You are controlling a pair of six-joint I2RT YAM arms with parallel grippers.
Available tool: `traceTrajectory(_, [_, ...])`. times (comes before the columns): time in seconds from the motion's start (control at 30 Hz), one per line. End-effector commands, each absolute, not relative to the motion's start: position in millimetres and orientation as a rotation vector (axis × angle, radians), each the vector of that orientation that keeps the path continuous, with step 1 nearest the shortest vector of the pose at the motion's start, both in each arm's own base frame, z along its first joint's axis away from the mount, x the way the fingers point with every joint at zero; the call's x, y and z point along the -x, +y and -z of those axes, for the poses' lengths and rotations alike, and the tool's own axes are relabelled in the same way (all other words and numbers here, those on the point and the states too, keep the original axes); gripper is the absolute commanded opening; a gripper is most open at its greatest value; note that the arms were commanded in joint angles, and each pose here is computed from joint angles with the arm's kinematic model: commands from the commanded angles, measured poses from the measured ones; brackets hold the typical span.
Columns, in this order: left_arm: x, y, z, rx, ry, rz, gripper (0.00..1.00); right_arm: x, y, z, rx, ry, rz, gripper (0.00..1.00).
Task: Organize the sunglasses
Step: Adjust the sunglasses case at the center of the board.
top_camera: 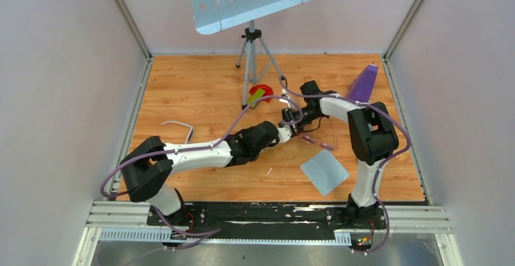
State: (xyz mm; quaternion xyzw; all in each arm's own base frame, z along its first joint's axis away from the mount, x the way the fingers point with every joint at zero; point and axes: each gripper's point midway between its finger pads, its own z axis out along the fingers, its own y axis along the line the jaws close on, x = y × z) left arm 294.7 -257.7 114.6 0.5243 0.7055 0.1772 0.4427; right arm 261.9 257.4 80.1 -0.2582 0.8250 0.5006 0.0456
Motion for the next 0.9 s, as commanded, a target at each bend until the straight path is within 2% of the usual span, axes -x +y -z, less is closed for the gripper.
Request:
traceTrajectory(0.0, [-295.5,-263.3,-111.4,-1.308,1.712,-0.491,0.0,-263.0,268.1,-91.7,0.773,2.485,-1.636,0.23])
traceTrajectory(0.4, [-286.5,-273.2,-105.6,-1.335,1.691,-0.477,0.0,-272.8,267.2,-72.4,0.603,2.578,-1.496,0.25])
traceTrajectory(0.63, [-286.4,-273.2,-102.5,-1.334,1.688,-0.489,0.0,-268.3,264.2,-64.9,0.612,2.605,-1.436,0.3])
traceTrajectory(0.87, [-287.3,-277.9,-103.2,-1.308,1.676,-0.492,0.0,-255.3,267.9,-62.1,0.654,2.602,-1.421,0.28])
